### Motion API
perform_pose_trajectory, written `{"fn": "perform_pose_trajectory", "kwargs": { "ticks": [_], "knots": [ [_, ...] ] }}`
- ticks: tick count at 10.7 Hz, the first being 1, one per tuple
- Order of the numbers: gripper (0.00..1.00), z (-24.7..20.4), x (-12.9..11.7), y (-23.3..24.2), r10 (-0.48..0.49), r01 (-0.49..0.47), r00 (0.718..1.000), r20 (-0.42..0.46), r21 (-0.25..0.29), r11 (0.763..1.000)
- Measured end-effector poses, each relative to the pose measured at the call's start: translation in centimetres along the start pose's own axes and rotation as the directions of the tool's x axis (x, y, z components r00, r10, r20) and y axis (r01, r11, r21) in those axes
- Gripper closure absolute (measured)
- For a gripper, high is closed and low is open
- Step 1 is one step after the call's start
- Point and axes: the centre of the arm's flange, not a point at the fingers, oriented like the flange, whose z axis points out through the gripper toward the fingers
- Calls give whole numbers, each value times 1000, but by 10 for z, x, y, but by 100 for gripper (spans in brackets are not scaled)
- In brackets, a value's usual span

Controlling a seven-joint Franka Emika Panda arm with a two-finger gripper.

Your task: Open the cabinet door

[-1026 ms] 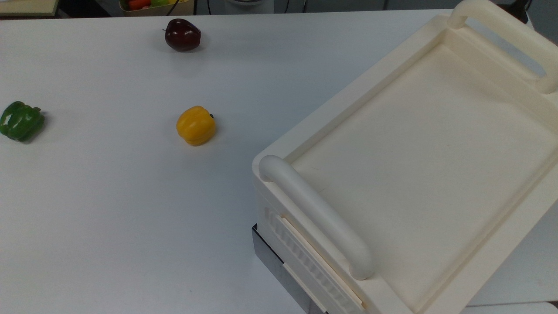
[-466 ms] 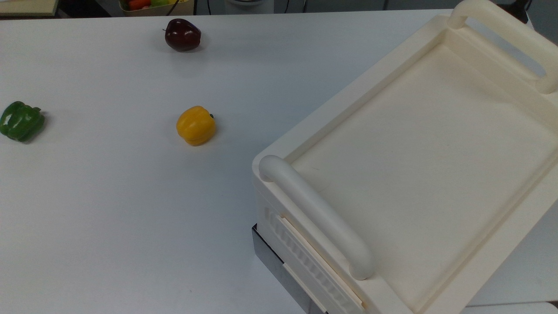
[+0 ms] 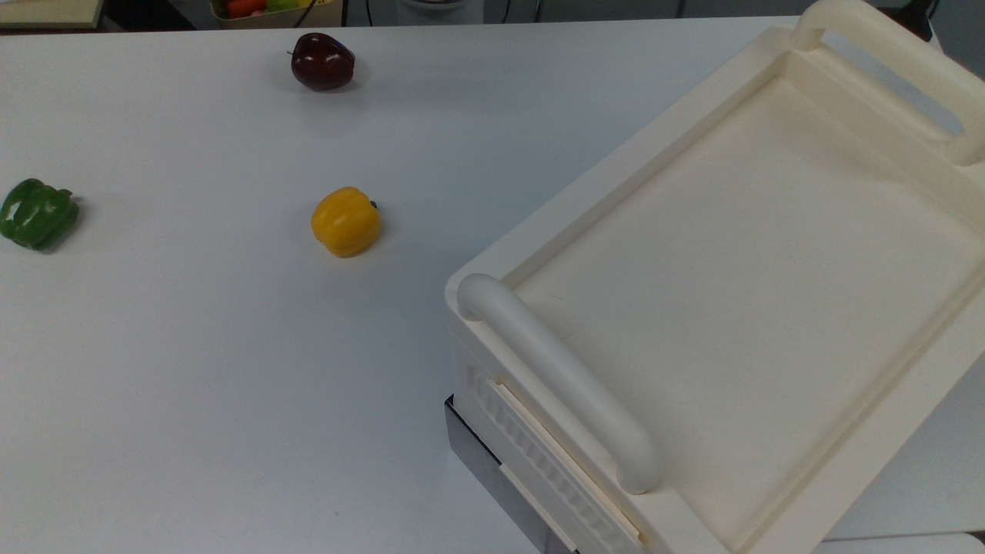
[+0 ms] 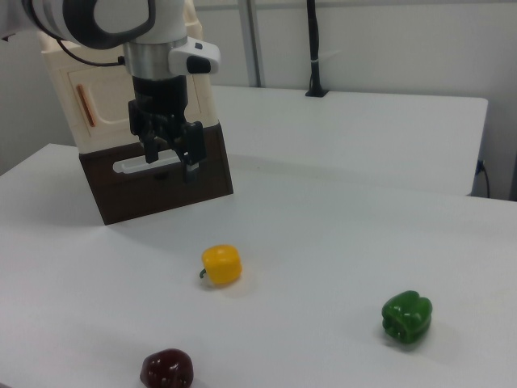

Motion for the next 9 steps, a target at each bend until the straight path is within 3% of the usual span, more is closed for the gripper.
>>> {"fn": "perform_pose_trajectory", "kwargs": {
  "ticks": [9],
  "knots": [
    [0,7,4,-4,-35,35,999,14,-2,999]
  ]
}}
